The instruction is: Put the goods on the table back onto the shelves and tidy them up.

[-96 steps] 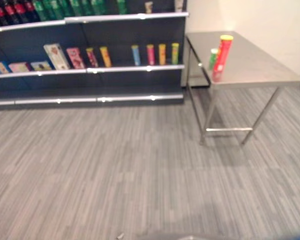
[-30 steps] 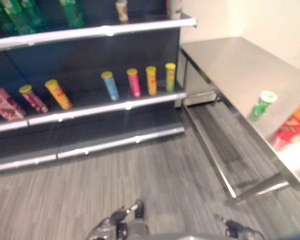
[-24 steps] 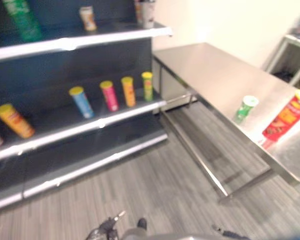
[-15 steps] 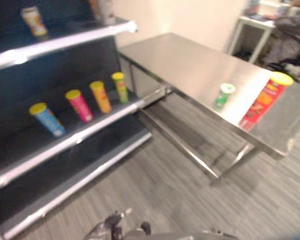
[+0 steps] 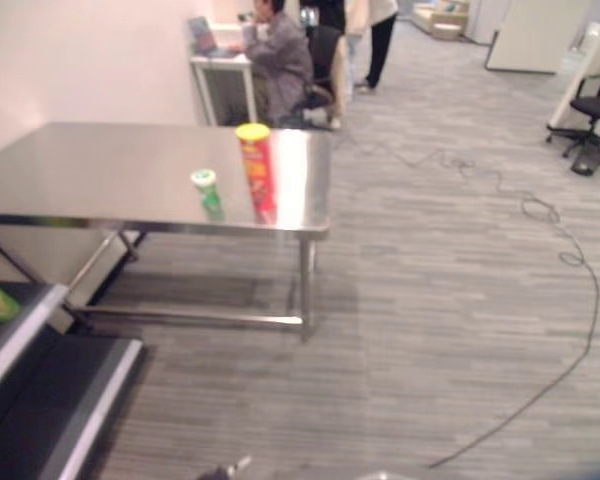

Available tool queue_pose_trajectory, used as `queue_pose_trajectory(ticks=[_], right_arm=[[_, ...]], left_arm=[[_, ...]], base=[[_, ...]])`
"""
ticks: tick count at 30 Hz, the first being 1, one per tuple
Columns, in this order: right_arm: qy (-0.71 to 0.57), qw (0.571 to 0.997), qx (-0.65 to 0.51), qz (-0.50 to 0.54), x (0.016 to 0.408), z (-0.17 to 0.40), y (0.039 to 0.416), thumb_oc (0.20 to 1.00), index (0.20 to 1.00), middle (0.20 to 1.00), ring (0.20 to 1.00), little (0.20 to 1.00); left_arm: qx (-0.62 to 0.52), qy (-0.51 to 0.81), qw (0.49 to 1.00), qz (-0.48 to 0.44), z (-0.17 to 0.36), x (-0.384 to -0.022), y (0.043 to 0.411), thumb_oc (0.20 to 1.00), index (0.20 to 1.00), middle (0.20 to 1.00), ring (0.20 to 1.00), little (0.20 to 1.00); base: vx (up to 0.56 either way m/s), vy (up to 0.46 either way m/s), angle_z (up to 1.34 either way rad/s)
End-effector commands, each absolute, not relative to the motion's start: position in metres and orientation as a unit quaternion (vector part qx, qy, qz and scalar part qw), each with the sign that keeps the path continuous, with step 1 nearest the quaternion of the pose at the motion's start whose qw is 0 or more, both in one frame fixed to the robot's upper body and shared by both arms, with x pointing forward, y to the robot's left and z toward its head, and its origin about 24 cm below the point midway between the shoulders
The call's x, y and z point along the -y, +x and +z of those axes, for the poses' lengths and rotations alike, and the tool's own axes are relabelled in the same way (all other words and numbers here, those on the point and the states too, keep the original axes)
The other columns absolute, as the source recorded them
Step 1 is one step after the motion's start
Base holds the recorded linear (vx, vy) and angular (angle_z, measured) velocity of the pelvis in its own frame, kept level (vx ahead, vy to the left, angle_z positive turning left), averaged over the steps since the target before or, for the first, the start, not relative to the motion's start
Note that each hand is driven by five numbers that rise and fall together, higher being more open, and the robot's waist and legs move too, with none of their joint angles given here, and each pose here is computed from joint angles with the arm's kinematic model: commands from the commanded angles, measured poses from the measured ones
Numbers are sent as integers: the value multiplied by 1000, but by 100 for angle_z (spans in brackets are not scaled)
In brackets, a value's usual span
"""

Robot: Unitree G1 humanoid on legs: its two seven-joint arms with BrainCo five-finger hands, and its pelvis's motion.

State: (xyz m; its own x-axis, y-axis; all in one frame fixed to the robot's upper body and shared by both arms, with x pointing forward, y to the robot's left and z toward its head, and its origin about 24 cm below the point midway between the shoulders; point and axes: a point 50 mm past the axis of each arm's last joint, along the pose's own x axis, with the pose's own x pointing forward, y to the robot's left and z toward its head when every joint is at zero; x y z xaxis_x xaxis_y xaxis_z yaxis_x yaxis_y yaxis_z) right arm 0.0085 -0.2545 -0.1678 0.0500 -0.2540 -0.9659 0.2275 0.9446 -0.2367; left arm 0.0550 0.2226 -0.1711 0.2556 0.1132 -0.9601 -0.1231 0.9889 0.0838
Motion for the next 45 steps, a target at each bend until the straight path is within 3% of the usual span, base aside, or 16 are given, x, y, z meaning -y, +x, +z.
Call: queue_pose_trajectory(ticks=[1, 7, 17, 22, 33, 39, 45], right_arm=[[-7, 755, -639, -148, 242, -169, 48, 1000, 1000, 1000, 1000, 1000], [-23, 777, -608, -159, 254, -163, 65, 1000, 1000, 1000, 1000, 1000], [-47, 770, -622, -131, 251, -165, 62, 1000, 1000, 1000, 1000, 1000], [-40, 739, -657, -141, 255, -166, 39, 1000, 1000, 1000, 1000, 1000], [-22, 790, -598, -137, 244, -164, 78, 1000, 1000, 1000, 1000, 1000], [2, 768, -618, -168, 249, -166, 60, 1000, 1000, 1000, 1000, 1000], [18, 733, -659, -167, 245, -170, 28, 1000, 1000, 1000, 1000, 1000]], left_arm=[[-586, -44, 806, 75, -172, -201, 76, 1000, 1000, 1000, 1000, 1000], [-547, -108, 813, 167, -168, -210, 86, 1000, 1000, 1000, 1000, 1000], [-539, -115, 817, 169, -168, -203, 92, 1000, 1000, 1000, 1000, 1000], [-561, -65, 817, 120, -168, -207, 92, 1000, 1000, 1000, 1000, 1000], [-595, 23, 802, 51, -169, -217, 77, 1000, 1000, 1000, 1000, 1000], [-584, 35, 810, 40, -168, -214, 87, 1000, 1000, 1000, 1000, 1000], [-567, 75, 820, -38, -167, -196, 105, 1000, 1000, 1000, 1000, 1000]], base=[[22, -122, -3], [82, -22, -24], [228, 307, -13], [298, 558, -21], [211, 378, -9], [113, 14, 17], [151, -27, 87]])
